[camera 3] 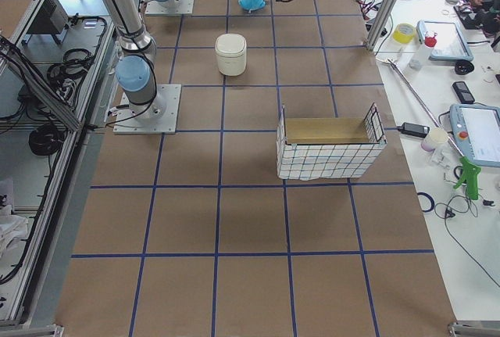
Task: Open trash can with right arm
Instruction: 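Lower the right gripper toward the white trash can lid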
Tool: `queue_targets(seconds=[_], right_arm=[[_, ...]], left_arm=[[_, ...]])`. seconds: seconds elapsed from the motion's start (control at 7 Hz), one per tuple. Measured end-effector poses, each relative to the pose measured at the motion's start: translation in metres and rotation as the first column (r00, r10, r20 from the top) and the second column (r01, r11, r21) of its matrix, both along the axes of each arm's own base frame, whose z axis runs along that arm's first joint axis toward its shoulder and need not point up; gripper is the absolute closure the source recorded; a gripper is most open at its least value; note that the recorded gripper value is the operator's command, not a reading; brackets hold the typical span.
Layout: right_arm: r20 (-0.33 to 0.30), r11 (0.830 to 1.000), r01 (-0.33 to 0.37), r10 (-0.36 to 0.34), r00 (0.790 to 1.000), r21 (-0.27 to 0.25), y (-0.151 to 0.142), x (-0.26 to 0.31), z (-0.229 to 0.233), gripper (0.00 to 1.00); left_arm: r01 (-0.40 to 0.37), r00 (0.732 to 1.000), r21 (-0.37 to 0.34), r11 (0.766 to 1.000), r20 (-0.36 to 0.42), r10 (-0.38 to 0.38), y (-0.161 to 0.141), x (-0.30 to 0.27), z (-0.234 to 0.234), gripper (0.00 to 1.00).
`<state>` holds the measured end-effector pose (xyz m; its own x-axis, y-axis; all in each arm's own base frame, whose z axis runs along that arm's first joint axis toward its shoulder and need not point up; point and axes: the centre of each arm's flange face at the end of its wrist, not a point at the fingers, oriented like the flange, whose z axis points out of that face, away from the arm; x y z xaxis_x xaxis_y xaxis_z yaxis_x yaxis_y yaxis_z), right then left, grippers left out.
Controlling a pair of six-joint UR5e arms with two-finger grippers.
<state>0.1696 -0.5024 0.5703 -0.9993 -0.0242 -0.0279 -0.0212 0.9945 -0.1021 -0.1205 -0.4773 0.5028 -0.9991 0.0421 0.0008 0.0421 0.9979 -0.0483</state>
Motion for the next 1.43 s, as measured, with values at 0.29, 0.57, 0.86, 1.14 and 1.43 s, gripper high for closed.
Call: queue_targets(seconds=[0.29, 0.57, 0.86, 1.14, 1.43], right_arm=[[-0.001, 1.000, 0.002, -0.002, 1.000, 0.005, 0.000, 0.000, 0.000, 0.00], [-0.004, 1.000, 0.002, -0.002, 1.000, 0.012, 0.001, -0.001, -0.001, 0.07], [-0.006, 1.000, 0.003, -0.002, 1.000, 0.012, 0.001, -0.001, -0.001, 0.34], [-0.006, 1.000, 0.002, -0.002, 1.000, 0.026, 0.002, 0.000, -0.003, 1.00], [-0.002, 0.994, -0.002, 0.002, 1.000, 0.107, 0.013, 0.003, -0.012, 1.00]], left_arm=[[0.000, 1.000, 0.000, 1.000, 0.000, 0.000, 0.000, 0.000, 0.000, 0.00], [0.000, 1.000, 0.000, 1.000, 0.000, 0.000, 0.000, 0.000, 0.000, 0.00], [0.000, 1.000, 0.000, 1.000, 0.000, 0.000, 0.000, 0.000, 0.000, 0.00], [0.000, 1.000, 0.000, 1.000, 0.000, 0.000, 0.000, 0.000, 0.000, 0.00], [0.000, 1.000, 0.000, 1.000, 0.000, 0.000, 0.000, 0.000, 0.000, 0.00]])
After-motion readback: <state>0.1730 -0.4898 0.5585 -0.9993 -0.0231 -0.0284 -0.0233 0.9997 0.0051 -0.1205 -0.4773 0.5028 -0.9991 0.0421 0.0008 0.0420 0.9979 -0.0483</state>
